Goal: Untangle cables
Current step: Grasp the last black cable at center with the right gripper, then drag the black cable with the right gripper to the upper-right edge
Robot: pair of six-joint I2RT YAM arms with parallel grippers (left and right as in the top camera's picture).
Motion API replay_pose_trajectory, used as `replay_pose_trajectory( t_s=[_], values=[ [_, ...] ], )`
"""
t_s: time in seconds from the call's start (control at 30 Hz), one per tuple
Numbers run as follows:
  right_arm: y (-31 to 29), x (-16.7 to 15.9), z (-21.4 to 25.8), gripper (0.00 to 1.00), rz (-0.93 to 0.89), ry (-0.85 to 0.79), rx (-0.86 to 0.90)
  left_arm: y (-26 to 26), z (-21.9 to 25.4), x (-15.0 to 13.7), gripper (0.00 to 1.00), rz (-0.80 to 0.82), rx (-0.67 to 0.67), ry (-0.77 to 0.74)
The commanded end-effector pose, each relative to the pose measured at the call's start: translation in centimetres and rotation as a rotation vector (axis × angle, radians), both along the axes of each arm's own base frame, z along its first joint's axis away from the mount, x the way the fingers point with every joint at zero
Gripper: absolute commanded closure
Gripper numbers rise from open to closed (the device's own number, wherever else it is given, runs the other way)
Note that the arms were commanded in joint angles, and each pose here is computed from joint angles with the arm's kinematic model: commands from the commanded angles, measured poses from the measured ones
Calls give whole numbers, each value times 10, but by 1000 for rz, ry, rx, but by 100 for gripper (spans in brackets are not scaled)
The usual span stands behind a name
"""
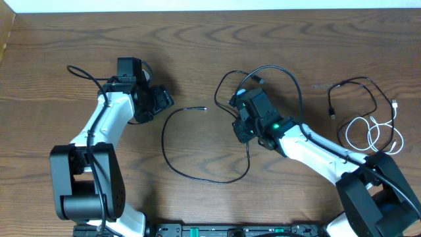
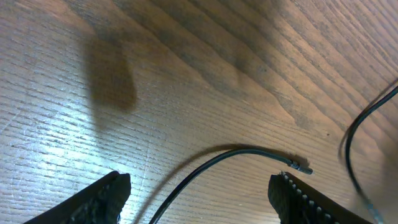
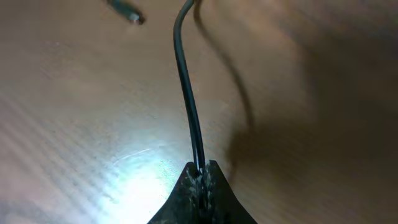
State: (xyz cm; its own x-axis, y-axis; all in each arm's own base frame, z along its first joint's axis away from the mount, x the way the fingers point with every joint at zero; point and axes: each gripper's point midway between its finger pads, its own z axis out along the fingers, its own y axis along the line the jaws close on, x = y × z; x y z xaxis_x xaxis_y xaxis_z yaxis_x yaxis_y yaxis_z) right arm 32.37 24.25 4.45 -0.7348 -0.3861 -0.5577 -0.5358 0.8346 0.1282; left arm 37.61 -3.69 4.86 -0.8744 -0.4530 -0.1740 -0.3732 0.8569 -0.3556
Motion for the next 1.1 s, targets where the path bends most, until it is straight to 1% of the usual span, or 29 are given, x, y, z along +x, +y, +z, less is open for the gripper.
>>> replay_pose_trajectory(
  t_s=[0.0,0.07,0.17,0.27,0.3,0.37,0.47,0.5,0.6,0.67,0.83,0.97,1.07],
  values=[
    [-19,40,61,99,-67,-271,-118,1,-4,-1,23,-4,8,12],
    [-42,55,87,99,-137,-400,-229,1,-4,-1,23,-4,8,11],
    [-87,71,132,99,-305,-589,-421,1,-4,-1,23,-4,8,11],
    [-145,75,192,99,-581,-771,-629,1,-4,-1,23,-4,8,11],
    [-174,72,222,99,-719,-839,-722,1,-4,-1,23,-4,8,11],
    [-203,68,252,99,-846,-887,-800,1,-4,-1,23,-4,8,11],
    [-242,64,282,99,-998,-923,-854,1,-4,-1,23,-4,8,11],
    [-266,58,294,99,-1110,-938,-850,1,-4,-1,23,-4,8,12],
    [-301,47,304,99,-1280,-949,-829,1,-4,-1,23,-4,8,12],
    [-328,37,307,99,-1387,-937,-844,1,-4,-1,23,-4,8,12],
    [-368,20,305,99,-1516,-878,-919,1,-4,-1,23,-4,8,11],
    [-383,7,302,99,-1656,-889,-861,1,-4,-1,23,-4,8,11],
    [-380,7,299,99,-1668,-893,-841,1,-4,-1,23,-4,8,11]
  ],
)
